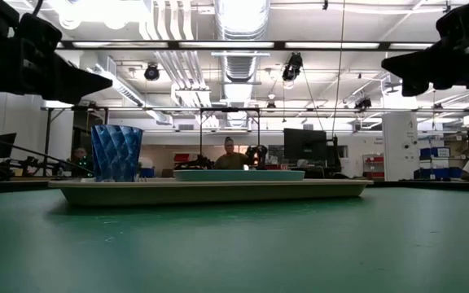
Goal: Pick and place plate/cup/fork/spoon on tray
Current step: Return to Home Position
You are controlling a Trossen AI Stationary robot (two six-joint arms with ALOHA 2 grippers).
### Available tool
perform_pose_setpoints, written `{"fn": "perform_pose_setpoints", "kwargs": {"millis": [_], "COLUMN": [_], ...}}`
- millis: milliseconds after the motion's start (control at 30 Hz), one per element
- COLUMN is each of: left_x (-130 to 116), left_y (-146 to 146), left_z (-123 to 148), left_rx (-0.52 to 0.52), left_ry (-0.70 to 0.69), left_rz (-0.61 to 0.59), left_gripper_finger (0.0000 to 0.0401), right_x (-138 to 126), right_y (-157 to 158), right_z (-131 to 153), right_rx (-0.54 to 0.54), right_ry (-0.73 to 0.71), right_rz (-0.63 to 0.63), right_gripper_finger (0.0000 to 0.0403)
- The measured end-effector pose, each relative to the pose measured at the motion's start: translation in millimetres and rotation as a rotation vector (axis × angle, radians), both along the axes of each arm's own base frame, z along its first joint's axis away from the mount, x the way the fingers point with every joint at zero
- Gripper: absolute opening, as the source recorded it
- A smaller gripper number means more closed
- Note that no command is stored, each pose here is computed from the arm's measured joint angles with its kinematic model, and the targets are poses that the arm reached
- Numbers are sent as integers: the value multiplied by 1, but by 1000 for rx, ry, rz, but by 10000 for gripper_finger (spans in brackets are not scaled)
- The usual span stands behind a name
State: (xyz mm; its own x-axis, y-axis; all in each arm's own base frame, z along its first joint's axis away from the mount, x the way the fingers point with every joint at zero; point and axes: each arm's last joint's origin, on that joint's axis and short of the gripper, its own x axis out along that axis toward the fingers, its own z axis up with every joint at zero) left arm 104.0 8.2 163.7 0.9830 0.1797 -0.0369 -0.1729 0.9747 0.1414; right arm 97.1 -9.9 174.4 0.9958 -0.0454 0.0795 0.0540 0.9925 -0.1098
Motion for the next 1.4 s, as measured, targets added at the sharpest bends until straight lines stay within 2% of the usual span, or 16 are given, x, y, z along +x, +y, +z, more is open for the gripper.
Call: {"fn": "perform_pose_setpoints", "kwargs": {"millis": [1400], "left_x": [9], "left_y": [0], "left_z": [-17], "left_rx": [-7], "left_ry": [187], "left_rz": [1], "left_gripper_finger": [0], "right_x": [1], "right_y": [0], "right_z": [-1], "right_rx": [0], "right_ry": [7], "right_rz": [-2], "right_gripper_finger": [9]}}
